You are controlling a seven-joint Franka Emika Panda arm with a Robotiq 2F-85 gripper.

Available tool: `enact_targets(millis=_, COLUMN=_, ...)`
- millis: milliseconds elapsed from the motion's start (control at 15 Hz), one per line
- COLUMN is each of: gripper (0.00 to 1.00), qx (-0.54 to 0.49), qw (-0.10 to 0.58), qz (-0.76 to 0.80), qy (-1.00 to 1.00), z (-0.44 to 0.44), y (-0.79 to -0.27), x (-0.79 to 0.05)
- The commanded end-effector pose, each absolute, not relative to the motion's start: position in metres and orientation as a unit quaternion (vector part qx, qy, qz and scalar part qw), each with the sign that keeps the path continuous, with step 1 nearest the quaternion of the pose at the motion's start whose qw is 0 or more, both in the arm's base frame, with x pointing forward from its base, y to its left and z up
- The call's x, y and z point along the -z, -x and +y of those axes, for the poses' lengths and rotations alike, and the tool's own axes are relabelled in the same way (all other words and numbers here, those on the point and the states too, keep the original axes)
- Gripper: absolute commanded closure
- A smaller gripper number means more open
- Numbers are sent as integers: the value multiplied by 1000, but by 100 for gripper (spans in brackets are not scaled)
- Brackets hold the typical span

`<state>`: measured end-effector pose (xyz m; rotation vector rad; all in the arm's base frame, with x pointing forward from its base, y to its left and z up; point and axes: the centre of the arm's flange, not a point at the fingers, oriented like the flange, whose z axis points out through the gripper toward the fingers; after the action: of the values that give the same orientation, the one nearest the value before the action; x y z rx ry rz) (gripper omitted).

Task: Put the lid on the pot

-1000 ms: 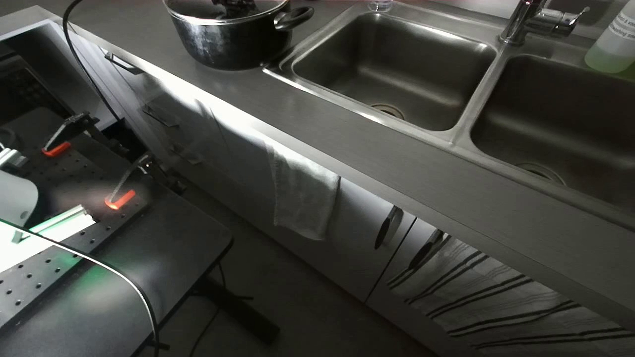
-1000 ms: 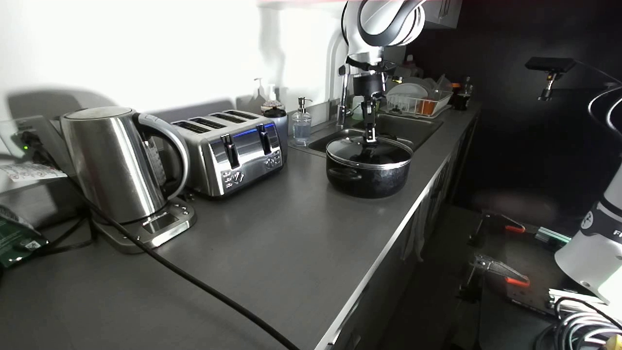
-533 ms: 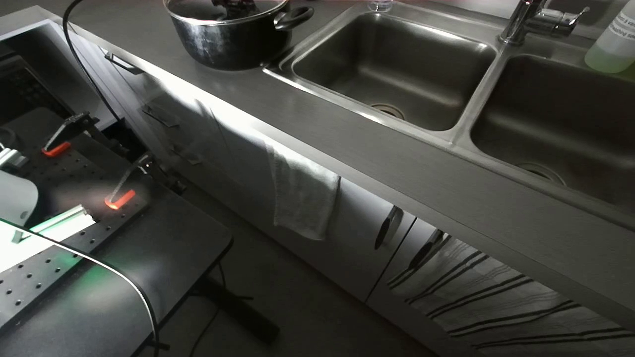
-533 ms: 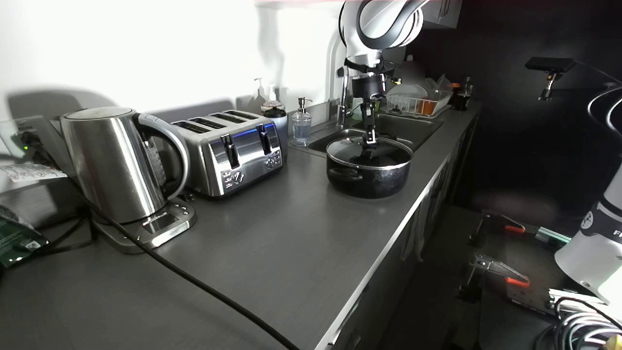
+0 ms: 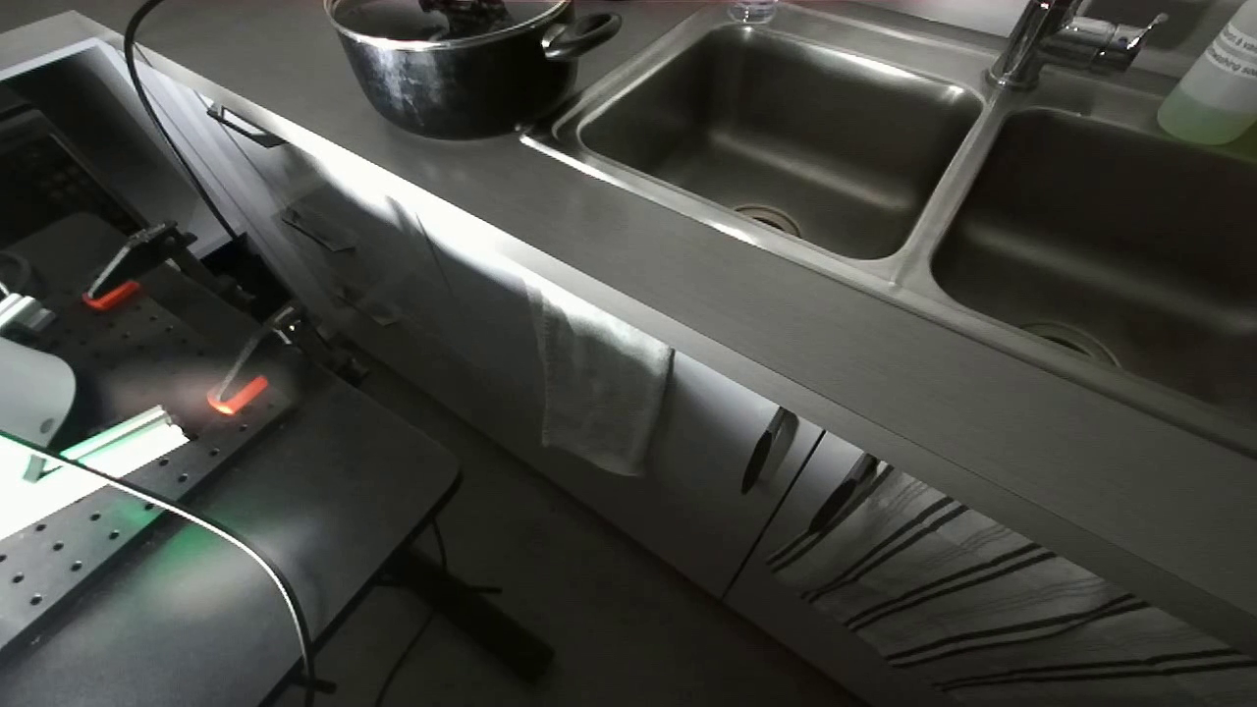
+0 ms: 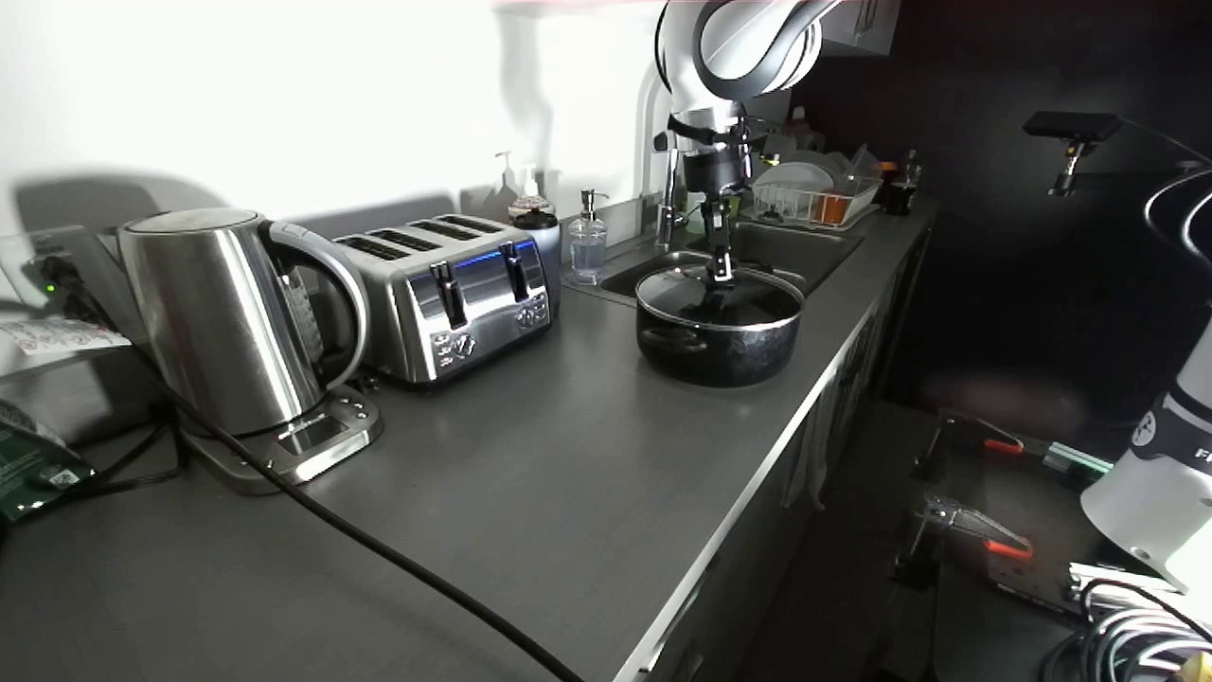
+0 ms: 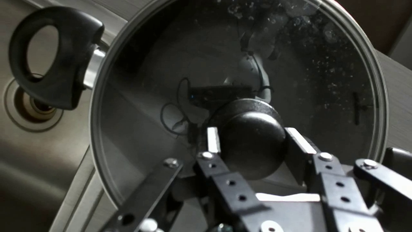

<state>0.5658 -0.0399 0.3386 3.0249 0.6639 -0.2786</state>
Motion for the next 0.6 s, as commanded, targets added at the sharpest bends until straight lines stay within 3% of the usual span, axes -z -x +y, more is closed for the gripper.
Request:
enact_targets(millis=0, gripper=16, qx=91, qw=19, qz=219, qy=-971, z=-32, y=-562, x=-344)
enact_targets(millis=200, gripper=1, qx=72, qw=21, qz=236, qy=-969, z=-22, y=-550, x=-358)
enact_targets(millis=533, gripper=0, qx=44, qw=30, qz=273, qy=-961, z=-7, y=-520, x=-386)
